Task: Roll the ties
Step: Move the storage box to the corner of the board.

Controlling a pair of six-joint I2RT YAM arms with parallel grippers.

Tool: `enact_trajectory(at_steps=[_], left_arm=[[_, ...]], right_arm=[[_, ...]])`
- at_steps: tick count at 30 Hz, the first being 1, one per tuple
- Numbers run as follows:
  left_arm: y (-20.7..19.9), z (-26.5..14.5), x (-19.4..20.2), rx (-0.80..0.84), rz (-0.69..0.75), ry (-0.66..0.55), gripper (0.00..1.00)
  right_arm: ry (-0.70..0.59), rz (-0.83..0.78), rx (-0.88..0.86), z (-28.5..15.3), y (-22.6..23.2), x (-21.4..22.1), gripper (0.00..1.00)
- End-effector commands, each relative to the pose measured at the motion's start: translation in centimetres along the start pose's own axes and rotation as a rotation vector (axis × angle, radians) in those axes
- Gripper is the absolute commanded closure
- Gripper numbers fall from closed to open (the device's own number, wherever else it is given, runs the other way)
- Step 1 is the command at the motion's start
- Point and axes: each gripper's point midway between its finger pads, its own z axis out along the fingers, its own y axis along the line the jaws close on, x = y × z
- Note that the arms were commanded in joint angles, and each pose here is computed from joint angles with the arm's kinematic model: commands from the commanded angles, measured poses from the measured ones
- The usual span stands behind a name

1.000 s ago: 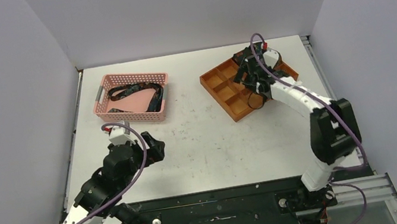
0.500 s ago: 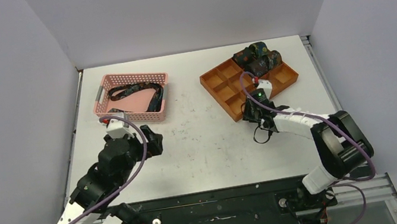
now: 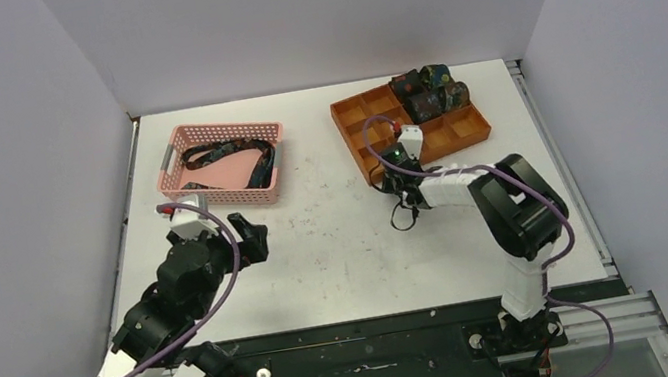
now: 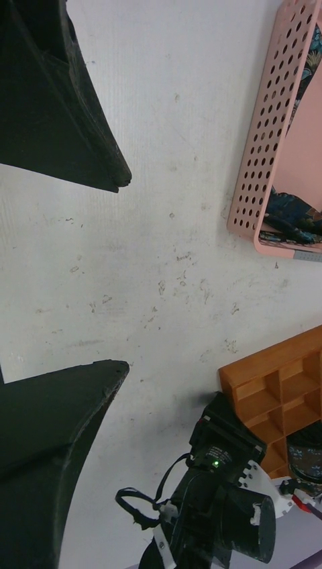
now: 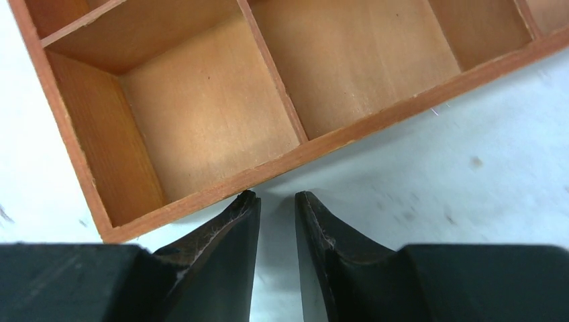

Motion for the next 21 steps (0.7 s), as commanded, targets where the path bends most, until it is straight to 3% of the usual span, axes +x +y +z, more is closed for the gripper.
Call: enact_trajectory(at_steps=[1,9,13,14,18,21], left_arm=[[0.2,0.3,-0.6,-0.021,-0.015,-0.035,0.03],[0.6,0.8,-0.1,-0.044,-0.017,-0.029,0.03],[0.9,1.0,-0.2,-0.065,-0.005,-0.033,0.03],[1.0,1.0,-0.3,-0.07,0.002,-0.036,0.03],[1.0,1.1,-1.3,-0.083,0.029,-0.064,0.04],[0.2,1.0,-3.0,-0.071,0.017,-0.099,0.04]], right_arm=[[-0.034,0.015,-0.005,2.9,2.8,-1.6,0.73],[-0.04,-0.003,-0.046,6.8,7.8,-4.3,0.72],[-0.066,-0.042,-0.049,5.9,8.4,-5.6,0.68],[-0.081,-0.044,-0.061,4.7,8.5,-5.9,0.63],[-0.172,-0.035,-0.134,-1.8,7.9,-6.5,0.23],[-0.227,-0.029,-0.144,-7.1,6.8,-8.4,0.05]])
